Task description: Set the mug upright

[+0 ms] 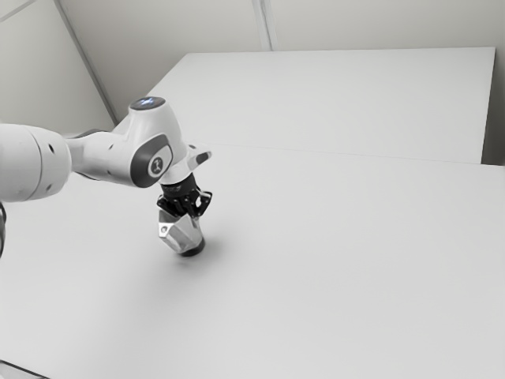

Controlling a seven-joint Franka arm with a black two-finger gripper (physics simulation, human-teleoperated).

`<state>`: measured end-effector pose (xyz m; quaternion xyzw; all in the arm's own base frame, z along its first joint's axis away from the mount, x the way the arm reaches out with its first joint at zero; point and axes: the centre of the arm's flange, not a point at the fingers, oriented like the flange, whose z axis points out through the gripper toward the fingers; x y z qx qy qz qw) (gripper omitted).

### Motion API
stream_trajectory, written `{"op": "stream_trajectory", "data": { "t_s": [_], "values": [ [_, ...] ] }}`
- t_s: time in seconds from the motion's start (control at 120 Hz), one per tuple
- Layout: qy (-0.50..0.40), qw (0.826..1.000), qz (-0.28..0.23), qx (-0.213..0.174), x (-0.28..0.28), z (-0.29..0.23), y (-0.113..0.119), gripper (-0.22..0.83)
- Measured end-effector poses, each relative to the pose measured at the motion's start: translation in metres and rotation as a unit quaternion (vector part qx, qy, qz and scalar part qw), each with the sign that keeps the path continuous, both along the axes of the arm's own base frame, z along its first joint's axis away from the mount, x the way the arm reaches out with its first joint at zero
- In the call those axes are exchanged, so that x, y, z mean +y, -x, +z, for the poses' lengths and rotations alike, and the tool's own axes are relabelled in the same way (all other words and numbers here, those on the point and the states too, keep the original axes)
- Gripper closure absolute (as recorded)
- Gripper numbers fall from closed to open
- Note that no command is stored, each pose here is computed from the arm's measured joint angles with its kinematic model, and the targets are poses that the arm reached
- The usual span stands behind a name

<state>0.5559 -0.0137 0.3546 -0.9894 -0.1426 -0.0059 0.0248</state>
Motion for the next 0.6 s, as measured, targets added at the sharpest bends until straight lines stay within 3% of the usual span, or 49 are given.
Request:
{"op": "stream_trajectory", "data": {
  "t_s": [0.425, 0.6],
  "values": [
    [-0.024, 0.999, 0.026, 0.003, -0.009, -0.023, -0.005, 0.78],
    [-0.023, 0.999, 0.028, 0.000, -0.016, -0.023, -0.012, 0.39]
  ]
}}
